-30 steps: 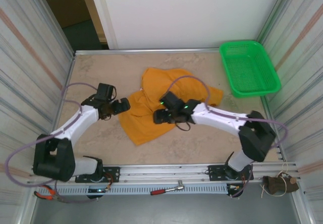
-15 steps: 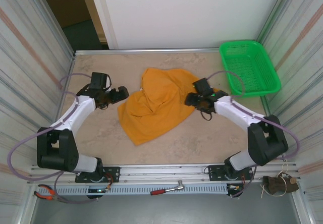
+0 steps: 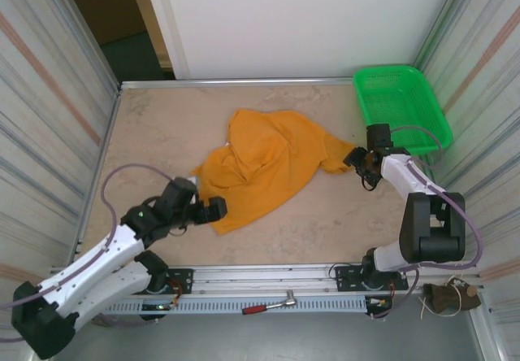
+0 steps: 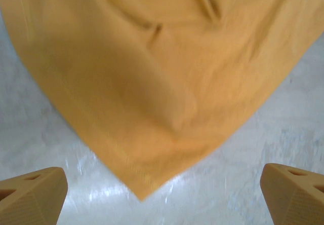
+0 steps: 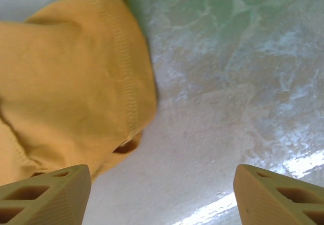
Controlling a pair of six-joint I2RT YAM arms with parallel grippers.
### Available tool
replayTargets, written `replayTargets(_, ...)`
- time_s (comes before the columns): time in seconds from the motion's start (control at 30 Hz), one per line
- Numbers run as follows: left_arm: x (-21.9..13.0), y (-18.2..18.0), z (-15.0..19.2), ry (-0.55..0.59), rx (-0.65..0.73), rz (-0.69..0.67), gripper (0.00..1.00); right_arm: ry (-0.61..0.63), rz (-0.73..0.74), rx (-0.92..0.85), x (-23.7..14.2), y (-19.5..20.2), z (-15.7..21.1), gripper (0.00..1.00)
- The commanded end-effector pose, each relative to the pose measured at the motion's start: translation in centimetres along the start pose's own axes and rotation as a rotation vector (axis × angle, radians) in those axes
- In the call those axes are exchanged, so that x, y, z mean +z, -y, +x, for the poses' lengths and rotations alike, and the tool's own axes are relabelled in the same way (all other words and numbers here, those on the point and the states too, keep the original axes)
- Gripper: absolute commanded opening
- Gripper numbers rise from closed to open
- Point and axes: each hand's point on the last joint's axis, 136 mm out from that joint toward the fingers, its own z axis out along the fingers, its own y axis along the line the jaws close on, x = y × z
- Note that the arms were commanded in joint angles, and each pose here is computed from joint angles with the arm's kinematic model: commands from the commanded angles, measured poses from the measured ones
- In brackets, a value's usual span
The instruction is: Fold the inside-out t-shirt
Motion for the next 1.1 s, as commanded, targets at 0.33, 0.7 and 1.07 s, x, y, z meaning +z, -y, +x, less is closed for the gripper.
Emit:
replayTargets(0.33,4.5,0.6,4.7,-0.077,-0.089,-0.044,0.96,-0.053,-0.042,0.081,3.4,-0.1,0.0,0.64)
replayTargets(0.7,6.3,-0.7,4.9,-0.038,-0.082,-0.123,0.79,-0.107,-0.078,0.102,6.4,-1.8,-0.1,0.44)
replayTargets(1.07,4.7,-0.1,0.9,0.086,-0.063,-0.145,0.0,-0.051,-0.175,0.059,2.0,-3.2,0.5,0.0)
